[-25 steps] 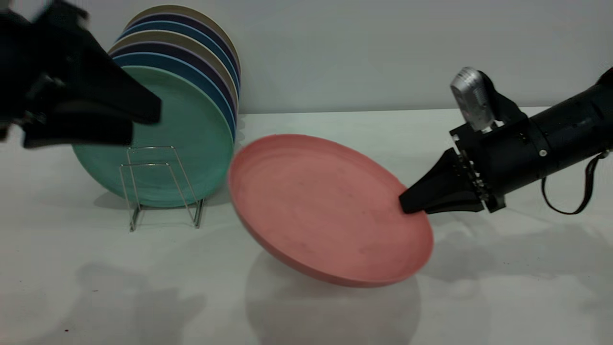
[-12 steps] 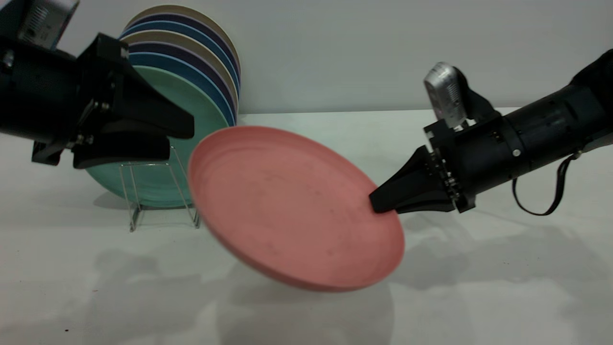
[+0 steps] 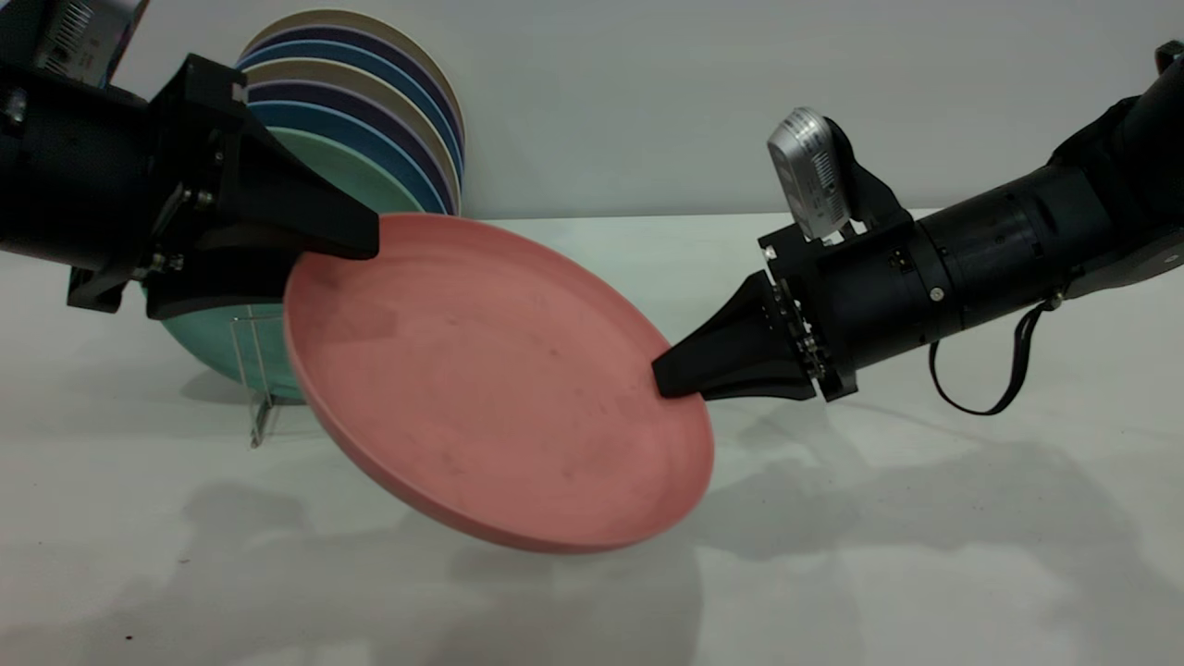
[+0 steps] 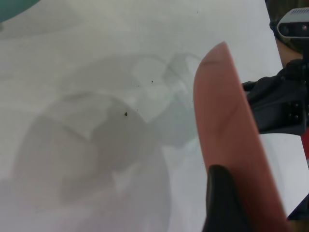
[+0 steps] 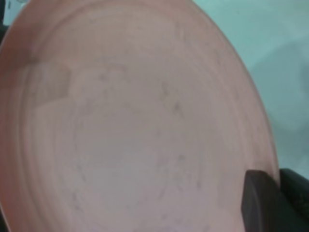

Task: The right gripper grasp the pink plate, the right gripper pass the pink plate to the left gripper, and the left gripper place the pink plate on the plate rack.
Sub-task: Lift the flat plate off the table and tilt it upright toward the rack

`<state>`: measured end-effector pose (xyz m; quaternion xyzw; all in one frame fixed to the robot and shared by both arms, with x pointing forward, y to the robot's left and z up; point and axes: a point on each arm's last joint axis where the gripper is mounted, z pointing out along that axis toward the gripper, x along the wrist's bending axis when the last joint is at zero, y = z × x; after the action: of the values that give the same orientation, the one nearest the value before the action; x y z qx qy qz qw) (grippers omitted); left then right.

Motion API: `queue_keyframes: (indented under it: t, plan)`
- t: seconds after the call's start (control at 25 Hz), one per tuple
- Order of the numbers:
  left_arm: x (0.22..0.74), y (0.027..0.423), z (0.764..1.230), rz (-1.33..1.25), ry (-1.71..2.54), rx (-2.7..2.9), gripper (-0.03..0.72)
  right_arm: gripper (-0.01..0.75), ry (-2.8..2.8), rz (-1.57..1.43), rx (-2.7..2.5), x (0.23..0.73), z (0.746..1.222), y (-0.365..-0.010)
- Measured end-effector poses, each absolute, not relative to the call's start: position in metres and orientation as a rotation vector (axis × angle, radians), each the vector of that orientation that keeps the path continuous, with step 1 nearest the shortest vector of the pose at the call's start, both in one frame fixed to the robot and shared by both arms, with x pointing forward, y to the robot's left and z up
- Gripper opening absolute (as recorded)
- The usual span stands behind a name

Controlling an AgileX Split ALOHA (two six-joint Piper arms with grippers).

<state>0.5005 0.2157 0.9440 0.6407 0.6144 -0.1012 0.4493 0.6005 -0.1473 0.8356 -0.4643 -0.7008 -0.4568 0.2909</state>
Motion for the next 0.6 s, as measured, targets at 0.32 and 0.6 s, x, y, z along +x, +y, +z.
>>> queue_keyframes:
  t: [0.32,0.6]
  plan:
    - [0.4998,0.2147,0.9447,-0.265,1.508,1.584,0.361,0.017,-1.859,-1.303,-1.204,0.6030,0.8398,-0.1445]
    - [0.5017,0.2180,0.9433,-0.232,1.533,1.584,0.202,0.036,-1.882,-1.340,-1.171,0.6034,0.8408,-0.1430]
